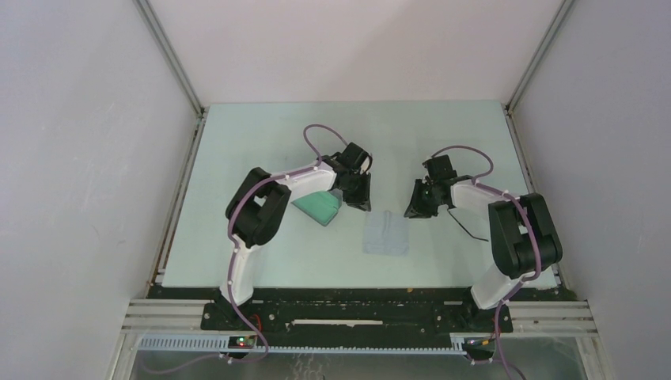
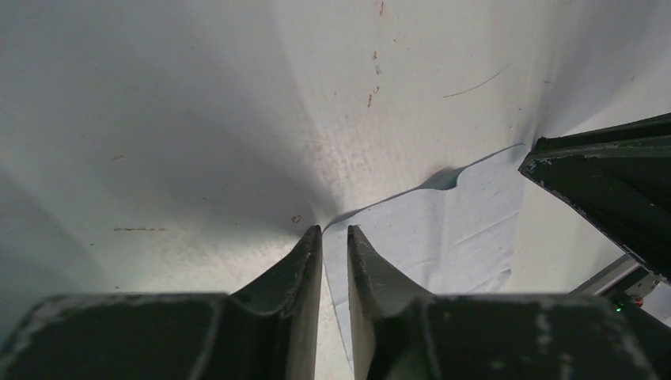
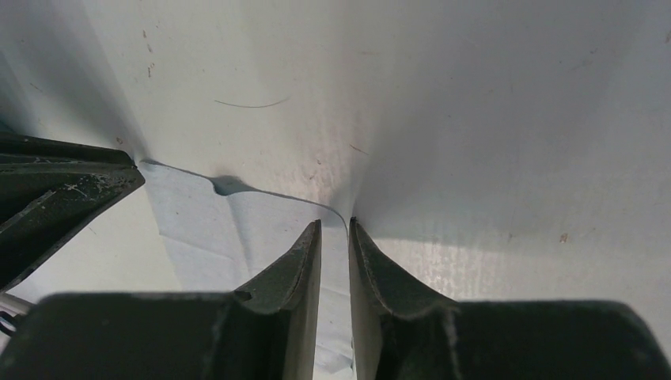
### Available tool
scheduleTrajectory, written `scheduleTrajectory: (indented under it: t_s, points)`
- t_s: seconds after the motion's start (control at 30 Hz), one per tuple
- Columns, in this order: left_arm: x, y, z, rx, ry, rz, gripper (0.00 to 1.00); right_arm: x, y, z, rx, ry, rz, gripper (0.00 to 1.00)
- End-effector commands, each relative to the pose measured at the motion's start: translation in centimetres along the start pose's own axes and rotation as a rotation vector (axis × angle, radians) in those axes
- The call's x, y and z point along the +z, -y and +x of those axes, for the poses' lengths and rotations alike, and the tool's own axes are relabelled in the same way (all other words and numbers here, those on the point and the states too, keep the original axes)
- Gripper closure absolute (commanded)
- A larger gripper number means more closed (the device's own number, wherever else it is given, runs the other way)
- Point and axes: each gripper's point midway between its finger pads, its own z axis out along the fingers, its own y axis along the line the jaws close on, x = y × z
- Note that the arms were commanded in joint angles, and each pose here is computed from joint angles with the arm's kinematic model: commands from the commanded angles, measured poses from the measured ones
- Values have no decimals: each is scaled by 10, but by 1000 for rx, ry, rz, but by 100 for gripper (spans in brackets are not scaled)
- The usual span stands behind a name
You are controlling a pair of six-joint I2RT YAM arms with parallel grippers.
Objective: Organize the sunglasses
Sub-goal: Fold the glasses cleaning cloth at the center of the board.
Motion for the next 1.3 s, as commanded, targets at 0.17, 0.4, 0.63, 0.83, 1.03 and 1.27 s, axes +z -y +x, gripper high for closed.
scheduleTrajectory:
  t_s: [0.17, 0.4, 0.63, 0.83, 1.03, 1.27]
  points:
    - [7, -4, -3, -16, -7, 3, 95, 7, -3, -9, -11, 12, -16, 80]
    - [0, 0, -6, -6, 7, 19, 100, 6, -6, -10, -7, 15, -31, 99]
    - [-17, 7, -9, 3, 47, 41, 100, -1, -9, -11, -19, 29, -28, 100]
    - [-26, 5, -6, 19, 77, 30, 83, -1, -10, -10, -26, 30, -21, 100]
    - [-19, -2, -3, 21, 46, -19, 65, 2, -11, -7, -28, 18, -19, 100]
    - [-6, 0, 0, 23, 14, -33, 58, 0, -11, -7, -33, 23, -17, 100]
